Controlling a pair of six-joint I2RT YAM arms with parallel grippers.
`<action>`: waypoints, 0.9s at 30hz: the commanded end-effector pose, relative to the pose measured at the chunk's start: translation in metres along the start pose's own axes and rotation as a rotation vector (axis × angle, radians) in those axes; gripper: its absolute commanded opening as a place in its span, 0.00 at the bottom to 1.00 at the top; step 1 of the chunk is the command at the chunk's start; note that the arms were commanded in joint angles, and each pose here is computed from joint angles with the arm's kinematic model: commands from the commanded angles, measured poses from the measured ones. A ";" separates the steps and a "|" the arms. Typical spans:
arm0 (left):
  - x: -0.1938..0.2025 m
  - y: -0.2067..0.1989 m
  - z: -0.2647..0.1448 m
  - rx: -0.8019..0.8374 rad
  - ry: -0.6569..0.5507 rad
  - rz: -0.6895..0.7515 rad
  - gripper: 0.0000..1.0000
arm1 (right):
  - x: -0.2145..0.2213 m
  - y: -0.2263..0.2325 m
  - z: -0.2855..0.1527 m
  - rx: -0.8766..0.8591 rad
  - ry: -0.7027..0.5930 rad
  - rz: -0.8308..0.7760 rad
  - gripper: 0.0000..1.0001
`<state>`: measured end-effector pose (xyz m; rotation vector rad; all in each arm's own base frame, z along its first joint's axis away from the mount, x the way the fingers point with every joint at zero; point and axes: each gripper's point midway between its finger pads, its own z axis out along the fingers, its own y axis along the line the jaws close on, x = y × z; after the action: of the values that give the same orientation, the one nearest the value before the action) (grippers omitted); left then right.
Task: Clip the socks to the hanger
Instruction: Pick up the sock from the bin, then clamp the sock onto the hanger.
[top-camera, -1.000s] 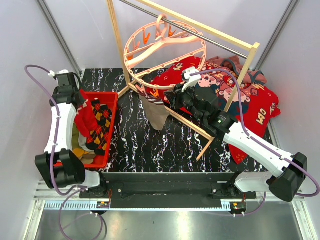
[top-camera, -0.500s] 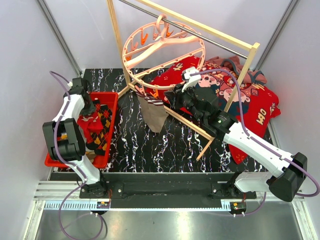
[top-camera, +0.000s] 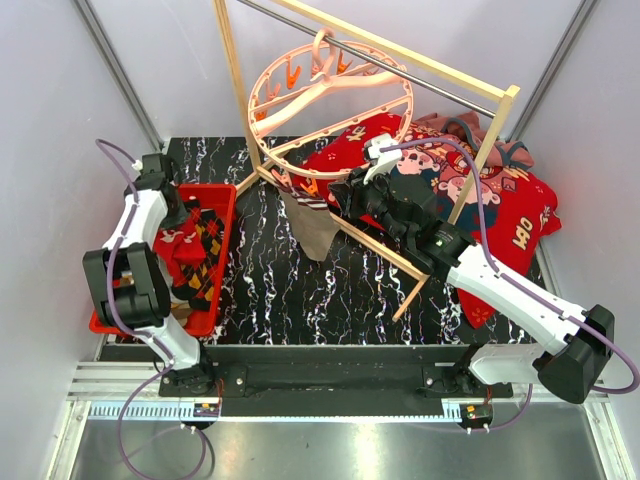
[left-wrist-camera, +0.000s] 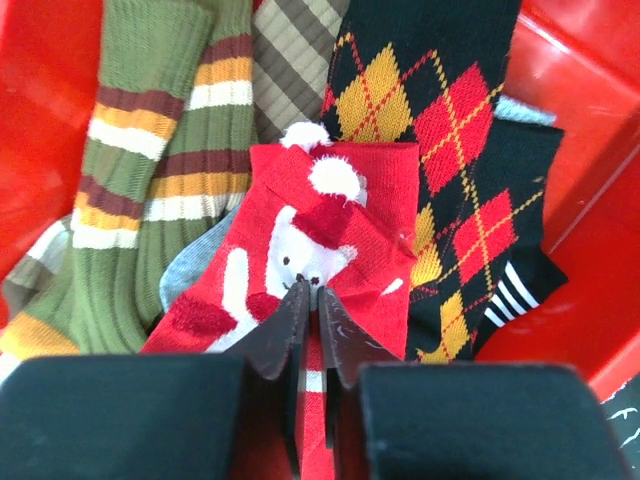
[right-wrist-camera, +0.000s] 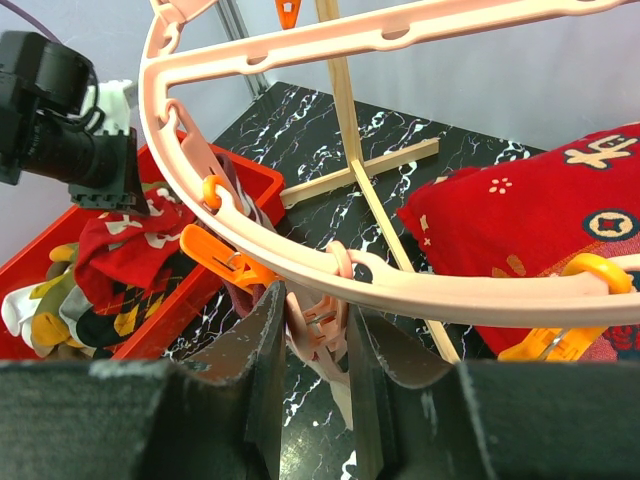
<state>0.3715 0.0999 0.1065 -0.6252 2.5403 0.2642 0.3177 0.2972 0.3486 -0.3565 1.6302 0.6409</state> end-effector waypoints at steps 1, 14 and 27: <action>-0.027 0.007 -0.037 -0.003 -0.143 -0.012 0.05 | -0.015 0.002 -0.005 -0.021 -0.048 0.002 0.00; -0.064 0.003 -0.157 0.189 -0.535 -0.064 0.00 | -0.016 0.003 -0.003 -0.021 -0.048 0.002 0.00; -0.021 -0.102 -0.305 0.817 -0.786 0.136 0.00 | -0.023 0.009 -0.008 -0.039 -0.050 0.059 0.00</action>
<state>0.3152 -0.0239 0.3388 -0.1637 1.8145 -0.2194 0.3154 0.3000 0.3482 -0.3561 1.6346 0.6666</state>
